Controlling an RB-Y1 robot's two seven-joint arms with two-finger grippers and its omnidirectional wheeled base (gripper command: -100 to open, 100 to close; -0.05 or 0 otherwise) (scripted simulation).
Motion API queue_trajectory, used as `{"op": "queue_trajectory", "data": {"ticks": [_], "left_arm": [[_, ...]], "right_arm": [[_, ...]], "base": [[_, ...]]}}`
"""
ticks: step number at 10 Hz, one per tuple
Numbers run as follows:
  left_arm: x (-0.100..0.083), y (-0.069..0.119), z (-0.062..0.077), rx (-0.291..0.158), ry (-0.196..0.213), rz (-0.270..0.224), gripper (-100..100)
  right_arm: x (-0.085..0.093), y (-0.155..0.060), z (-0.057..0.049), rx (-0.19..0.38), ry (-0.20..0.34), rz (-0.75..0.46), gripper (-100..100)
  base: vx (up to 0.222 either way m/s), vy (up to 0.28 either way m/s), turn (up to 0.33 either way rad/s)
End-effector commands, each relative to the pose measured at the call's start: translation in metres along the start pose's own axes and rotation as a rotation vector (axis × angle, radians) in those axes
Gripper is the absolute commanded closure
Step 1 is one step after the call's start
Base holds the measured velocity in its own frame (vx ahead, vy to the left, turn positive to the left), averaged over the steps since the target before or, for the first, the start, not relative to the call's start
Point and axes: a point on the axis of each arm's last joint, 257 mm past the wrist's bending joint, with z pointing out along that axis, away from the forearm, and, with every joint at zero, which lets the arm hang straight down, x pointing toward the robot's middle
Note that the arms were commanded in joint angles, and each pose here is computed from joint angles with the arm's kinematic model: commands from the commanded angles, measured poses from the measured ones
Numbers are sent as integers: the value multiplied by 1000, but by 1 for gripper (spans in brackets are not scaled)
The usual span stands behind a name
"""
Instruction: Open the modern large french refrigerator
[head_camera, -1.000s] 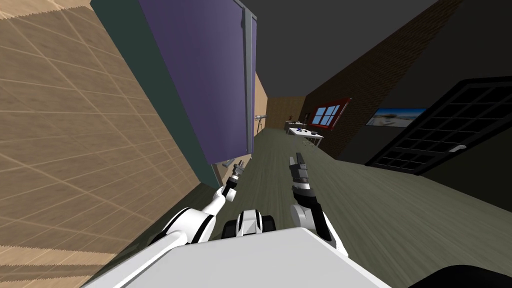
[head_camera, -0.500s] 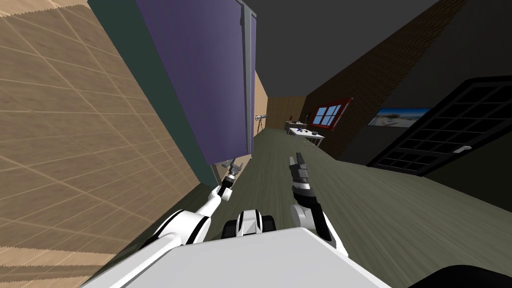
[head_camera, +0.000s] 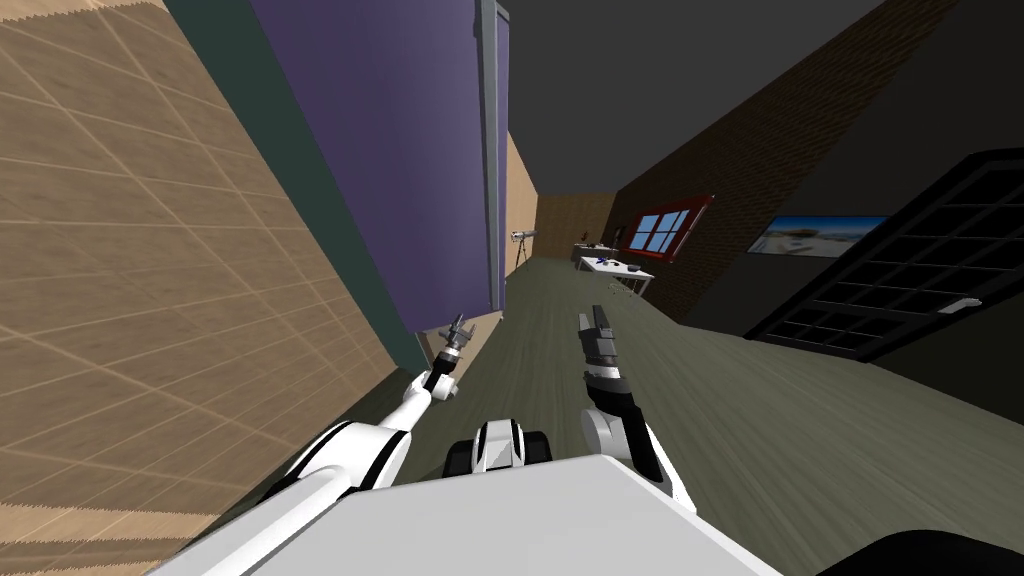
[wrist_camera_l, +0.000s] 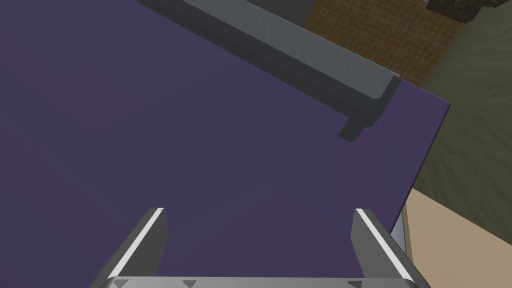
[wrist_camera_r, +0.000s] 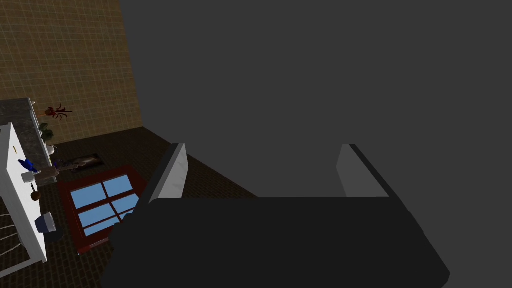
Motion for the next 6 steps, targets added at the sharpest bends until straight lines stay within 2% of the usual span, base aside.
{"op": "queue_trajectory", "data": {"ticks": [1, 3, 4, 5, 6], "left_arm": [[-5, -2, 0, 20, -31, 5, -100], [-13, -5, -2, 44, -74, 9, -100], [-13, -5, -2, 44, -74, 9, -100], [-28, -15, -5, 57, -104, 34, -100], [-26, -18, -2, 66, -97, 35, -100]], "right_arm": [[0, 0, 0, 0, 0, 0, 0], [0, 0, 0, 0, 0, 0, 0], [0, 0, 0, 0, 0, 0, 0], [0, 0, 0, 0, 0, 0, 0], [0, 0, 0, 0, 0, 0, 0]], "base": [[119, -112, 53], [129, -140, 89], [99, -100, 19], [114, -121, 47], [92, -109, 58]]}}
